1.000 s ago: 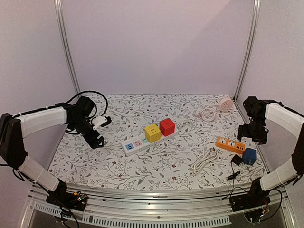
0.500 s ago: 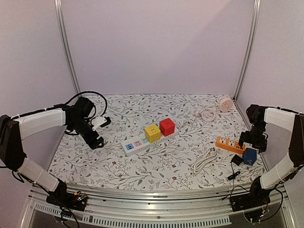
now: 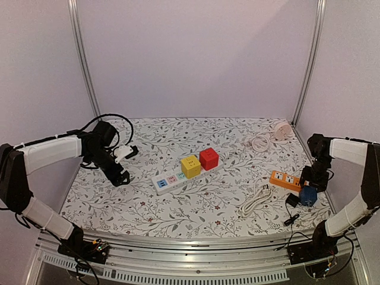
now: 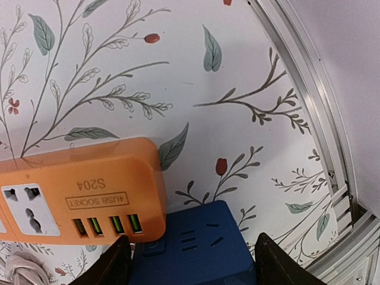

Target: Insert the plug

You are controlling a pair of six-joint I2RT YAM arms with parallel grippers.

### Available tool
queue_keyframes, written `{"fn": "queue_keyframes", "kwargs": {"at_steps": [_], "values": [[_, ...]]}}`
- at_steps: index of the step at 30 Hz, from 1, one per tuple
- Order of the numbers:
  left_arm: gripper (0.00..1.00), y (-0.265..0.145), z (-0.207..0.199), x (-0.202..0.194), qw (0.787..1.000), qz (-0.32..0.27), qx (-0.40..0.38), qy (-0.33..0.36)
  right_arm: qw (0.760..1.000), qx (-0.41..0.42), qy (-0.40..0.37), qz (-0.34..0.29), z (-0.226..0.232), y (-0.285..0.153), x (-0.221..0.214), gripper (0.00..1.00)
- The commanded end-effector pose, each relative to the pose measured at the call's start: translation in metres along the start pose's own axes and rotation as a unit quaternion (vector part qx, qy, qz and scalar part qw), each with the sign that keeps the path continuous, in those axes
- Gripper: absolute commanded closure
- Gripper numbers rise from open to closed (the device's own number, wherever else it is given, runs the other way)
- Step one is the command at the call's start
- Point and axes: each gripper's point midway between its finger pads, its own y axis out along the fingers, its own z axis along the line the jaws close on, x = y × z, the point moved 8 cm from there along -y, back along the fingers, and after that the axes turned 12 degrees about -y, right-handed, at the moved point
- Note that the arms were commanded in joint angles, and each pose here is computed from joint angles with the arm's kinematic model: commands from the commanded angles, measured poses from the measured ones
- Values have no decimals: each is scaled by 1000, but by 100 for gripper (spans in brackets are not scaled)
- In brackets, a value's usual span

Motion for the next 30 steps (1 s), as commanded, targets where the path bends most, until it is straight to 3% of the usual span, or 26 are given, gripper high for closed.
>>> {"fn": "queue_keyframes", "kwargs": {"at_steps": [1, 11, 15, 20, 25, 30], "values": [[7, -4, 2, -1, 1000, -10, -5, -2, 999, 37, 4, 35, 5, 11, -15, 39], [7, -5, 3, 1, 1000, -11, -4, -3, 994, 109, 9, 10, 24, -16, -14, 100], [7, -12, 3, 5, 1000, -17, -21, -6, 992, 80, -34, -94, 45, -66, -1, 100], [7, -34, 18, 14, 999, -46, -15, -24, 965, 112, -77, -225, 89, -133, 6, 100], [6, -77, 25, 35, 994, -95, -44, -28, 916, 192, -99, -337, 141, -212, 9, 100], [1, -148, 12, 73, 977, -173, -127, -3, 836, 311, -105, -439, 205, -291, 3, 100]]}}
